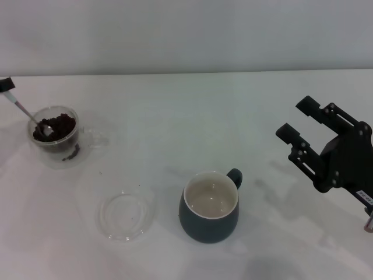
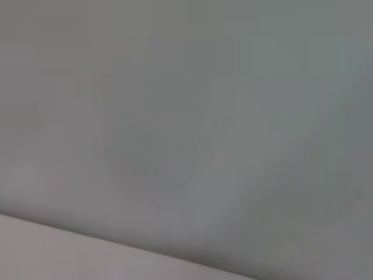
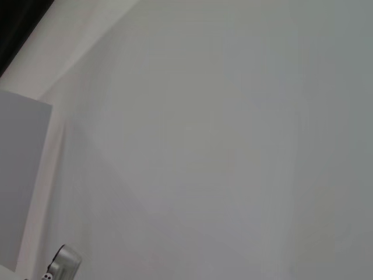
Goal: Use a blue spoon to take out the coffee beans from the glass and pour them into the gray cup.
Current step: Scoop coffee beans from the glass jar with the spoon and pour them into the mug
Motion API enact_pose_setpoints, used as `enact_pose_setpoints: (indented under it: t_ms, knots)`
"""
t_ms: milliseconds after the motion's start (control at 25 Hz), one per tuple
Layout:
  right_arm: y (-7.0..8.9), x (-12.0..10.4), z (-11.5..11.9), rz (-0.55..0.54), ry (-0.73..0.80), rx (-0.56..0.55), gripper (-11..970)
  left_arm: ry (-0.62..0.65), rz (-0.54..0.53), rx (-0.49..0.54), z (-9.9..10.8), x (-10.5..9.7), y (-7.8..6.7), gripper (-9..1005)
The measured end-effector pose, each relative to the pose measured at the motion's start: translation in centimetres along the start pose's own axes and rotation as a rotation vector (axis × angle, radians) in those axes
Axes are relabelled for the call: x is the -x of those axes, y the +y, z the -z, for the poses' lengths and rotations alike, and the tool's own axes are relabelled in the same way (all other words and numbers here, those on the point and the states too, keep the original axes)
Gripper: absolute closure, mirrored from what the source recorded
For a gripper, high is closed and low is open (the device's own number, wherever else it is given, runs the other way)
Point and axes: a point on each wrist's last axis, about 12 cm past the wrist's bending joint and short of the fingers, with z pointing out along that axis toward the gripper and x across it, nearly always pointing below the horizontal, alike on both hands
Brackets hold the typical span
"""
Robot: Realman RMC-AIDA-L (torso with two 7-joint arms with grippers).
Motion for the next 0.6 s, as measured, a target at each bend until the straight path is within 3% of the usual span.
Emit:
enact_pose_setpoints:
  t_ms: [240,600]
  knots:
    - [-0.1,0.0,0.0,-0.001,-0.003,-0.006,410,-0.005,0.084,-0.013,-0.2,-1.4,0.0,864]
    - [-0.2,0.1,0.0,0.002,-0.007,-0.016,410,-0.069,0.230,-0.003,1.7,-3.4,1.4,865]
